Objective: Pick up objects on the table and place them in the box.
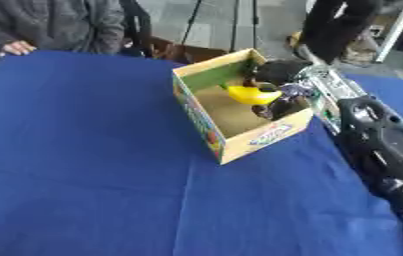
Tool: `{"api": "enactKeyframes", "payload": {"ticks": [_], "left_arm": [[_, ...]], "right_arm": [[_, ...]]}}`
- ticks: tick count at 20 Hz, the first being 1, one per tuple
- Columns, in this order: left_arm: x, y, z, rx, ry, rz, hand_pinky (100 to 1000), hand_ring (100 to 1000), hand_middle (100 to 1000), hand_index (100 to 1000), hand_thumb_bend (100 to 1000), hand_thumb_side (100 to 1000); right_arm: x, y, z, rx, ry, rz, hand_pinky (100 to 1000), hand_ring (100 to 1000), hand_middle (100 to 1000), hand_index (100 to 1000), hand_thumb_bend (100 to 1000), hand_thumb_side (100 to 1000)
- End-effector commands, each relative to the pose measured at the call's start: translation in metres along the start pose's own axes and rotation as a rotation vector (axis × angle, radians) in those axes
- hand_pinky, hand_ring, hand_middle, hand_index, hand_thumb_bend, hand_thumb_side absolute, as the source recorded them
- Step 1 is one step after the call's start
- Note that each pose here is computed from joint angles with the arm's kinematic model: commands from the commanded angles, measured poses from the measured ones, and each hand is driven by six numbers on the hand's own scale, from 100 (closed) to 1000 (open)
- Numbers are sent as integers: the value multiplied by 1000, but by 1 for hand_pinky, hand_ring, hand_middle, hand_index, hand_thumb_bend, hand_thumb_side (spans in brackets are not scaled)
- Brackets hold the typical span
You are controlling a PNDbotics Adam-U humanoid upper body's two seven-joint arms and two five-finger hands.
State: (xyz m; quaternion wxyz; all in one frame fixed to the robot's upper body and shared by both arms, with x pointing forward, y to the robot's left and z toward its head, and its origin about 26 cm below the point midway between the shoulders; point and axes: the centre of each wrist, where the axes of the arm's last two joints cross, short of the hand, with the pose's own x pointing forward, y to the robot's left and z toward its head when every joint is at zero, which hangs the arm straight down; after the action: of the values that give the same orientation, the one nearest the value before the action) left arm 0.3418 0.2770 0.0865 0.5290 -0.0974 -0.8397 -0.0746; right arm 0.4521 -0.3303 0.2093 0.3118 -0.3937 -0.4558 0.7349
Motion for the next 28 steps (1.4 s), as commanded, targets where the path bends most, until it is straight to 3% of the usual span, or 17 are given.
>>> {"api": "enactKeyframes", "payload": {"ticks": [1,7,10,11,15,17,21,28], "left_arm": [[10,-1,-8,-28,-35,-11,758,775,751,669,453,1000],[10,-4,-10,-37,-41,-2,758,775,751,668,452,1000],[10,-5,-11,-41,-44,2,759,775,751,668,452,1000],[10,-6,-11,-43,-45,4,759,775,751,668,453,1000],[10,-6,-12,-45,-44,5,759,775,751,668,453,1000],[10,-6,-12,-45,-44,5,759,775,751,668,454,1000],[10,-6,-11,-42,-43,5,759,775,751,668,454,1000],[8,-3,-8,-34,-32,1,759,774,751,668,454,1000]], "right_arm": [[-12,-6,4,-14,43,10,678,638,641,732,100,171],[-8,8,-7,10,35,-19,684,655,653,732,100,215],[-3,11,-12,14,14,-23,695,690,691,758,100,311],[-2,11,-13,15,6,-24,702,702,710,781,197,413],[0,11,-16,8,-25,-27,740,760,787,839,499,631],[0,10,-15,-3,-37,-32,809,850,899,900,640,768],[0,3,-12,-47,-46,-54,886,936,987,942,672,811],[-2,-31,7,-225,-60,-87,883,928,978,935,662,796]]}}
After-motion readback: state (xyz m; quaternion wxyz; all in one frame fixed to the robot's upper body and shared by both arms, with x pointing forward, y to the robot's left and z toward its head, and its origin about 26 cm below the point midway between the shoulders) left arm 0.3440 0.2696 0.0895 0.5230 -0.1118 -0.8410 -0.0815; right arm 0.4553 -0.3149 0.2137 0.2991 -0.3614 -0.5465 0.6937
